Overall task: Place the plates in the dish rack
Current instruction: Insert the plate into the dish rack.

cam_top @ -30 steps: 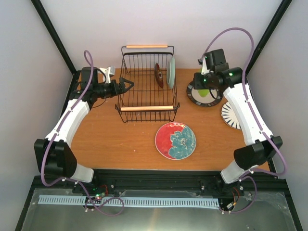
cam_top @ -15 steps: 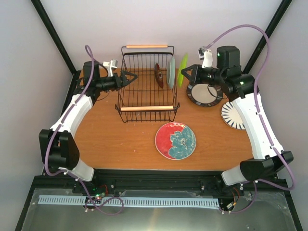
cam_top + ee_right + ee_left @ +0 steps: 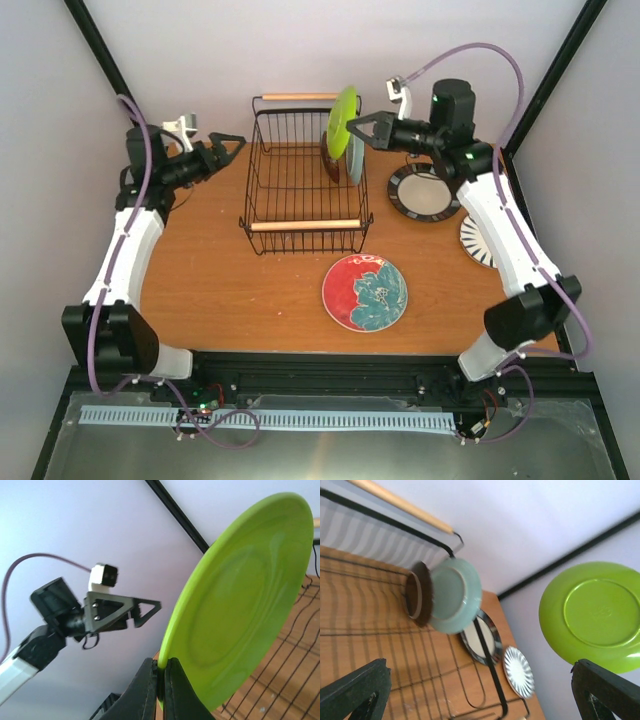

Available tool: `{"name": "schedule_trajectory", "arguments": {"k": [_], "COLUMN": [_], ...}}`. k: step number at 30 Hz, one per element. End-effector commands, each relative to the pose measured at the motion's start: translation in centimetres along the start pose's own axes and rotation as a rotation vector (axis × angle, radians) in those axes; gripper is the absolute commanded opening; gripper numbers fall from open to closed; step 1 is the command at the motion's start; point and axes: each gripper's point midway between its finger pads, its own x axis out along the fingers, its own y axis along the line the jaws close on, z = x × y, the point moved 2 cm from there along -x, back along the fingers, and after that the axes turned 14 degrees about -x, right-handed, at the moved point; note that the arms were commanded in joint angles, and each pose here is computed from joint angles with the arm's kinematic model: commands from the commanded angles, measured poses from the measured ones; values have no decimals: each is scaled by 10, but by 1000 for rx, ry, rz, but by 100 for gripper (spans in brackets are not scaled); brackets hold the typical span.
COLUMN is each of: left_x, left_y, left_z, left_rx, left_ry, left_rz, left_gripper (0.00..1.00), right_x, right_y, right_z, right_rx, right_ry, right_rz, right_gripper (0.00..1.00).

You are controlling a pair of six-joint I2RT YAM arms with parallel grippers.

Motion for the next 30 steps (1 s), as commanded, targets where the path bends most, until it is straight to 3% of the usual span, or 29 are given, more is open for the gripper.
{"name": "schedule_trajectory", "arguments": {"k": [1, 13, 21, 30], "left_x": [-22, -8, -4, 9], "left_y": [18, 56, 64, 86], "left_z": [12, 23, 27, 26], "left_rx": [-6, 6, 7, 3], "left_ry": [-102, -93, -94, -54], "left_rz": [147, 293, 316, 343], "left_gripper": [100, 100, 100, 100], "right_x": [26, 116, 145, 166], "right_y": [1, -58, -108, -130], "right_z": [14, 0, -27, -62], "right_rx": [-117, -179, -197, -293], "right_ry": [11, 129, 188, 285], "right_rz": [48, -6, -104, -188], "right_gripper": [3, 3, 3, 3]}}
